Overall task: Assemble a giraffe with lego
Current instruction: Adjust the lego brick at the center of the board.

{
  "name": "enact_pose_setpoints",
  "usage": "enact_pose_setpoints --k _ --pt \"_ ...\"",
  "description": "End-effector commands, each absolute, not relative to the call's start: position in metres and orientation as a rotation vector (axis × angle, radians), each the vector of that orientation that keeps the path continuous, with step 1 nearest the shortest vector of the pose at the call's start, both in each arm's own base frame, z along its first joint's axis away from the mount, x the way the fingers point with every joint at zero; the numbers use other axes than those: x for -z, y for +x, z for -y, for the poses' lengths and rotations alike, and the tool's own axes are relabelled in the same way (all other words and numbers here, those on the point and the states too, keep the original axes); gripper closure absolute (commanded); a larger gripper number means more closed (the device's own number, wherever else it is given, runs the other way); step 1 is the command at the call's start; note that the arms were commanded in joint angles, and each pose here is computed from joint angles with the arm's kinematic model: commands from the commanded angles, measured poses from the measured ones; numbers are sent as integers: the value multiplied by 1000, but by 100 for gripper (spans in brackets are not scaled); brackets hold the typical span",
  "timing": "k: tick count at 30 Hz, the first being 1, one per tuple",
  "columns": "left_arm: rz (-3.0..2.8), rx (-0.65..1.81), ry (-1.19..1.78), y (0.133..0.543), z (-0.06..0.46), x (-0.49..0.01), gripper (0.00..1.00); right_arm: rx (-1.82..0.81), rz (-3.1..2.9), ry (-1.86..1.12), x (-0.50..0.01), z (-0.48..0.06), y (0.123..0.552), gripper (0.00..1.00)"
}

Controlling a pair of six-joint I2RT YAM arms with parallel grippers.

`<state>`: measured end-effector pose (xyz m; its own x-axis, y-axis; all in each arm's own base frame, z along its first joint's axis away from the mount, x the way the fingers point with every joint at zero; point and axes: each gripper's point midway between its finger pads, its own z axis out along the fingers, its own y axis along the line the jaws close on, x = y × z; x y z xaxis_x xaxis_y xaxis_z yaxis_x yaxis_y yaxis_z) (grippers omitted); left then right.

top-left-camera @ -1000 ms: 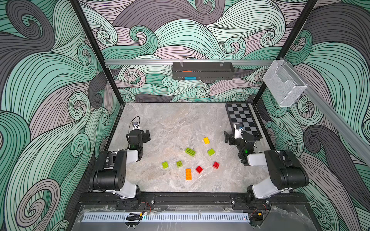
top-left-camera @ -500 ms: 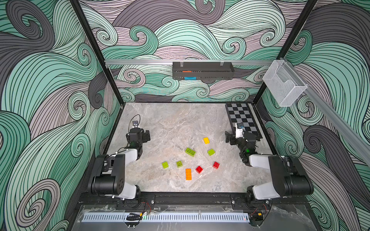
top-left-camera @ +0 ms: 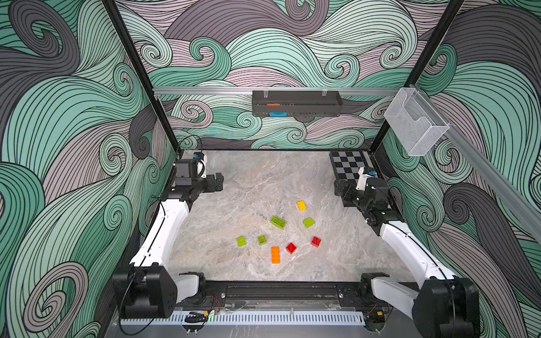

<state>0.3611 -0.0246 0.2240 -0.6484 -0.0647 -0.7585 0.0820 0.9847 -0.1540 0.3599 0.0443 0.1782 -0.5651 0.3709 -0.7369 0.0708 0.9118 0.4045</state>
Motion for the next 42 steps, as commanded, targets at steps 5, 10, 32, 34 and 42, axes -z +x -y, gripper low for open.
enact_pose_setpoints --k 5,10,32,34,42 --pt "-2292 367 289 312 55 -200 1 -528 -2454 -98 -157 -148 310 1" --pt "-2279 361 298 311 54 -198 1 -457 -2482 -347 -141 -199 288 1" --pt "-2268 392 313 310 62 -199 1 -205 -2687 -824 -34 -277 261 8" --pt "-2269 388 312 311 61 -201 1 -161 -2695 -822 -30 -274 264 9" --pt "-2277 382 318 311 63 -203 1 -44 -2736 -798 -12 -266 274 15"
